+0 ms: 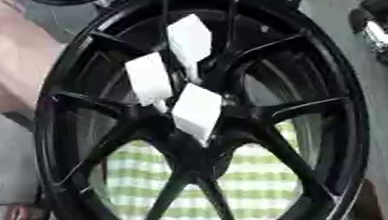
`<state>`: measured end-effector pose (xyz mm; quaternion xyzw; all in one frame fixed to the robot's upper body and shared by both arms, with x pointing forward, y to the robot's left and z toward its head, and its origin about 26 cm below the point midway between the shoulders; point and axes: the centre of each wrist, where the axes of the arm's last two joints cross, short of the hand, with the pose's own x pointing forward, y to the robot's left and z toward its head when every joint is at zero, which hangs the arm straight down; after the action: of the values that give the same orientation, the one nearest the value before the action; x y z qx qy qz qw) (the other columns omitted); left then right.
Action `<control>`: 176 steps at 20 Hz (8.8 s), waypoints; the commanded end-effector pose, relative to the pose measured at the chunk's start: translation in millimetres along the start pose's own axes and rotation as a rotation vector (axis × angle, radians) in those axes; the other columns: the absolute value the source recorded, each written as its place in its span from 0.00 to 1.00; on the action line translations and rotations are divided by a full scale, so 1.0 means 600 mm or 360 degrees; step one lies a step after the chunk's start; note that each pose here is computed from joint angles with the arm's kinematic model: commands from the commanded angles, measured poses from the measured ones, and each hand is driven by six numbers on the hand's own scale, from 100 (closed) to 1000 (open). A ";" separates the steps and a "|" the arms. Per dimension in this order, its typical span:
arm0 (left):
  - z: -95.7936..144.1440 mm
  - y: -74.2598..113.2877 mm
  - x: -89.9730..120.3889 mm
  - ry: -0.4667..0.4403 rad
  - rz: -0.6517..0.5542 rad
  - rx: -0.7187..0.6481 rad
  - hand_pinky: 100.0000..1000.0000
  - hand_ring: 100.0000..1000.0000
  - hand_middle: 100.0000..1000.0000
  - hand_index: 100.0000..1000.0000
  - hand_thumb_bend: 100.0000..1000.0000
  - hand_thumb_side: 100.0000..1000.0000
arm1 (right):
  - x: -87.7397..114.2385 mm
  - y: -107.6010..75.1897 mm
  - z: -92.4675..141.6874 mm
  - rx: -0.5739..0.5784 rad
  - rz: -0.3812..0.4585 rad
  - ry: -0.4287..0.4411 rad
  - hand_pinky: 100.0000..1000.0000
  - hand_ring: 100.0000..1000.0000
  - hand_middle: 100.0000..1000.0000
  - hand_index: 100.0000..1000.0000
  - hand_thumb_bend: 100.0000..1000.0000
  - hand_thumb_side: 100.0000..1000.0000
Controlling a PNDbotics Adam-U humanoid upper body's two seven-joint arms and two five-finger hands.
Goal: Pull the pin out of the wheel hub.
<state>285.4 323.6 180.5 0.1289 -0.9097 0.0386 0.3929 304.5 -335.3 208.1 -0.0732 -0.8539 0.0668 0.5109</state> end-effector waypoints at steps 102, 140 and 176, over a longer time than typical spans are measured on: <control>-0.226 -0.237 0.204 -0.0889 -0.1263 -0.2811 0.90 0.82 0.81 0.86 0.00 0.12 | 0.005 0.010 -0.016 0.0188 0.0014 0.0032 0.90 0.79 0.56 0.63 0.25 0.20; -0.262 -0.194 0.253 -0.0810 -0.1370 -0.2543 0.87 0.79 0.77 0.89 0.31 0.65 | 0.001 0.009 -0.015 0.0187 -0.0021 0.0048 0.90 0.79 0.56 0.63 0.25 0.20; -0.214 -0.243 0.278 -0.0069 -0.1443 -0.2344 0.92 0.81 0.75 0.89 0.53 0.78 | -0.004 0.010 -0.013 0.0161 -0.0056 0.0073 0.90 0.79 0.56 0.63 0.24 0.21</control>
<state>313.1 170.3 374.5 0.1933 -0.5792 -0.7226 0.3241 314.0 -326.2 201.6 -0.0278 -0.8346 0.0984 0.5412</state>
